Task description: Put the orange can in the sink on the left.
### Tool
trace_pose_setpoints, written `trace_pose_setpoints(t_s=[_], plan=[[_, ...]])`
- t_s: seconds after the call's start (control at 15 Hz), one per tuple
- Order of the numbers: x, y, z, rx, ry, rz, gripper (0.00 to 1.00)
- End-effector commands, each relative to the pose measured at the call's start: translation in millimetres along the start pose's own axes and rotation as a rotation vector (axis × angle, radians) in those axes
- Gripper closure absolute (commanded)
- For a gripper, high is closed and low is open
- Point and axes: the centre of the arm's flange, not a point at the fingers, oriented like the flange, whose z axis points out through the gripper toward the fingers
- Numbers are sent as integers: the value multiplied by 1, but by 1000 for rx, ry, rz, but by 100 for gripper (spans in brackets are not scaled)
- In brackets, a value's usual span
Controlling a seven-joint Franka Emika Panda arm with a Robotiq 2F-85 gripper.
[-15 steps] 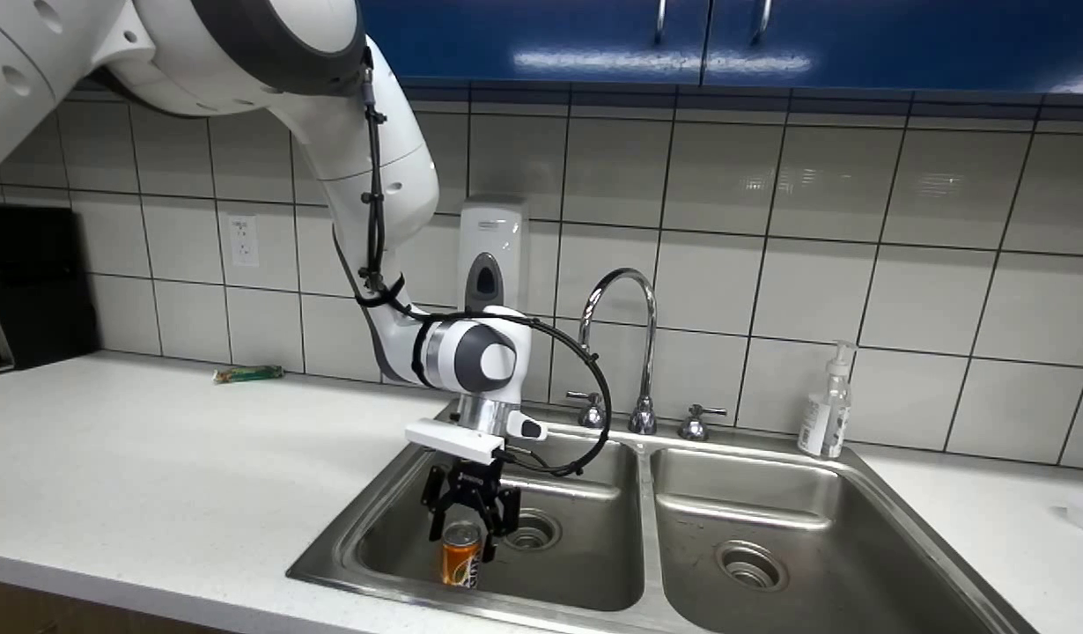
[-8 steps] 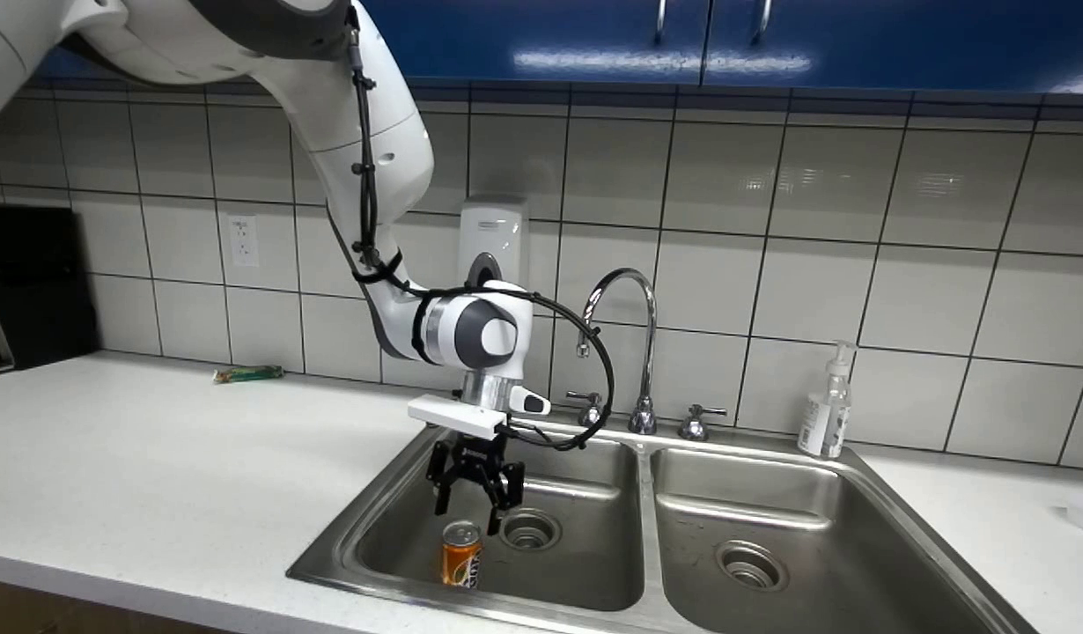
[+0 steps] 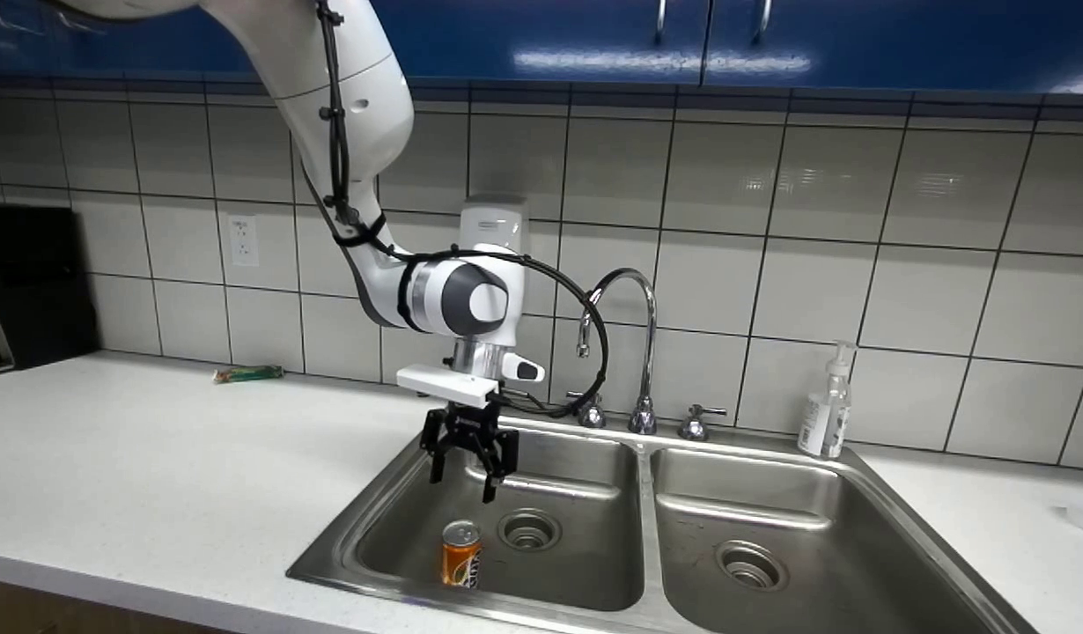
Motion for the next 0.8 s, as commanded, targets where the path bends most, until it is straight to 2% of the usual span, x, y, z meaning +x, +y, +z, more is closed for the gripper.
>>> trace_pose_setpoints(t_s=[0.0,0.73], plan=[[-32,-16,-32,-2,54,-36,0],[-67,-86,-69,-45,89,-212,0]])
